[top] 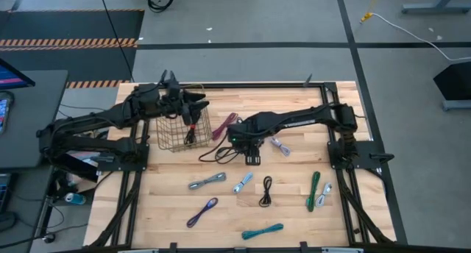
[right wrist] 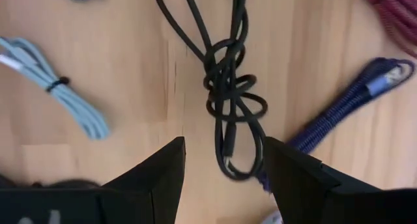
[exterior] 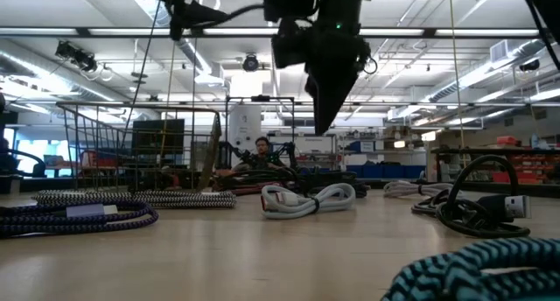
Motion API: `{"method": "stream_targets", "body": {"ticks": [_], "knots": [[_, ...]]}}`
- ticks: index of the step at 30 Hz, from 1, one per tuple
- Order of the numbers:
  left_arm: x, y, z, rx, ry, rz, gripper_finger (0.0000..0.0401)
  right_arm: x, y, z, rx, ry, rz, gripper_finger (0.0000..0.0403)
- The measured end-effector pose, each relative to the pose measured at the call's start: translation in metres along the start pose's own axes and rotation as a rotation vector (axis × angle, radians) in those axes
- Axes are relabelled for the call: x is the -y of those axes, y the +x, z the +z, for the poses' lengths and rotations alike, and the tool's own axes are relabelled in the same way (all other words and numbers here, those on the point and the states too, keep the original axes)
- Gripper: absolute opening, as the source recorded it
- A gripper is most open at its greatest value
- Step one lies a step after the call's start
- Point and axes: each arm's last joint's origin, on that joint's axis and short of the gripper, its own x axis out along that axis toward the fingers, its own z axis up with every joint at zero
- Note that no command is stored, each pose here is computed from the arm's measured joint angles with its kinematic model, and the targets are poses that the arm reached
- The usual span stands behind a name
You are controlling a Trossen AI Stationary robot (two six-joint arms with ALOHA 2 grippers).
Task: Pick and place USB-C Cables
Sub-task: Put the top black charger cable into the gold wire basket
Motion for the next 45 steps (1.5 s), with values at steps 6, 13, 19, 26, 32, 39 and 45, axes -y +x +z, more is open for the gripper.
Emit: {"method": "stream_targets", "body": {"ticks": [6,13,19,26,32,39,45], "knots": [[0.000,-0.009,0.000,-0.018,0.001,0.009,0.0229,0.003,0.028,0.006,-0.037,-0.032,-0.003,0.0211],[0.000,-0.014,0.000,-0.037,0.001,0.017,0.0229,0.013,0.043,0.010,-0.017,-0.062,-0.014,0.0211],[0.000,-0.014,0.000,-0.038,0.001,0.018,0.0229,0.027,0.052,0.004,-0.026,-0.028,0.029,0.0211],[0.000,-0.014,0.000,-0.037,0.000,0.018,0.0229,0.028,0.068,-0.007,-0.027,-0.015,0.078,0.0211],[0.000,-0.014,0.000,-0.037,-0.001,0.018,0.0229,0.027,0.078,-0.007,0.019,-0.012,0.105,0.0211],[0.000,-0.014,0.000,-0.037,-0.001,0.018,0.0229,0.032,0.082,-0.007,0.050,0.008,0.118,0.0159],[0.000,-0.014,0.000,-0.036,-0.002,0.018,0.0229,0.035,0.082,-0.008,0.037,0.045,0.146,0.0075]]}}
